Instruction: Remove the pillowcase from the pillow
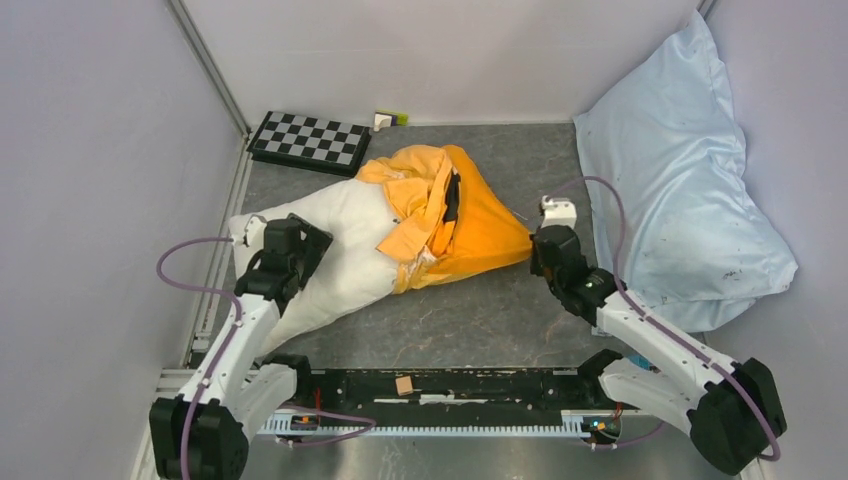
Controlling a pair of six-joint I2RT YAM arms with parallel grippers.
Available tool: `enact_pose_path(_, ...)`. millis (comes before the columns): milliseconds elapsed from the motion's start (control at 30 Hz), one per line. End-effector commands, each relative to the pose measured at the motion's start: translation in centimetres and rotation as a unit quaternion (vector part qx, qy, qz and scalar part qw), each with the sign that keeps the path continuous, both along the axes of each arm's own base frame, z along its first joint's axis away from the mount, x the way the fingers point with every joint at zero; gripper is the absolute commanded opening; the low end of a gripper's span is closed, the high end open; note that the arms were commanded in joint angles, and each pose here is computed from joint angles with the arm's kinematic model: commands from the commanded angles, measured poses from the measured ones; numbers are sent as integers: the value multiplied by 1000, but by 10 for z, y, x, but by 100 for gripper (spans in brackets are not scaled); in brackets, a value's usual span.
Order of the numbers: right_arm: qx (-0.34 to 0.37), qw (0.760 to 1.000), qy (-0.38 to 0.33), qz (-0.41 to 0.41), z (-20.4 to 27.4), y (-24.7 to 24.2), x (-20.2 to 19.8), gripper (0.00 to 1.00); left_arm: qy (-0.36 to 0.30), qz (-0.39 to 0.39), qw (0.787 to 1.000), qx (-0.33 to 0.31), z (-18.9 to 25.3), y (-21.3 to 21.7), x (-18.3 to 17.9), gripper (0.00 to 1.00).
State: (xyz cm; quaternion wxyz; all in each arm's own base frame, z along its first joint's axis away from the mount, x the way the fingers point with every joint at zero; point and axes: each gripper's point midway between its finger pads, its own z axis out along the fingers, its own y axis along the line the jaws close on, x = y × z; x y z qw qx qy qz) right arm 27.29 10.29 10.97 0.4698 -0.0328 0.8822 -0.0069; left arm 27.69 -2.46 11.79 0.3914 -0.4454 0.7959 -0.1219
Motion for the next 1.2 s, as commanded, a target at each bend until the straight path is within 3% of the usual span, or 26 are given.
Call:
enact_pose_path(0,19,980,-103,-167,75,-67,31,0,106,88,990,30,-69,33,-32,99)
enact_pose_path(233,2,924,-173,-341,166,-165,28,0,144,125,982,2,-97,49,-39,98)
enact_pose_path(667,76,834,-277,-471,312,-262,7,0,135,156,978,7,-96,62,-47,98)
enact_pose_path(733,100,829,-302,-459,330,-259,7,0,138,160,977,10,-95,64,-47,98)
enact_pose_path(833,133,853,-329,-383,340,-236,21,0,129,155,979,8,-89,64,-44,98)
enact_pose_path(900,156,891,-323,-280,324,-203,41,23,114,139,984,-2,-79,58,-39,98)
enact_pose_path(967,181,918,-311,-164,306,-163,53,81,91,117,989,-11,-64,52,-32,98)
enact_pose_path(1000,195,925,-306,-113,298,-145,54,98,83,114,990,-13,-55,50,-31,100)
enact_pose_path(1067,224,932,-284,-24,277,-111,54,98,43,96,994,-8,-24,48,-25,100)
enact_pose_path(1167,265,931,-250,20,250,-88,45,98,-19,60,998,2,23,42,-19,100)
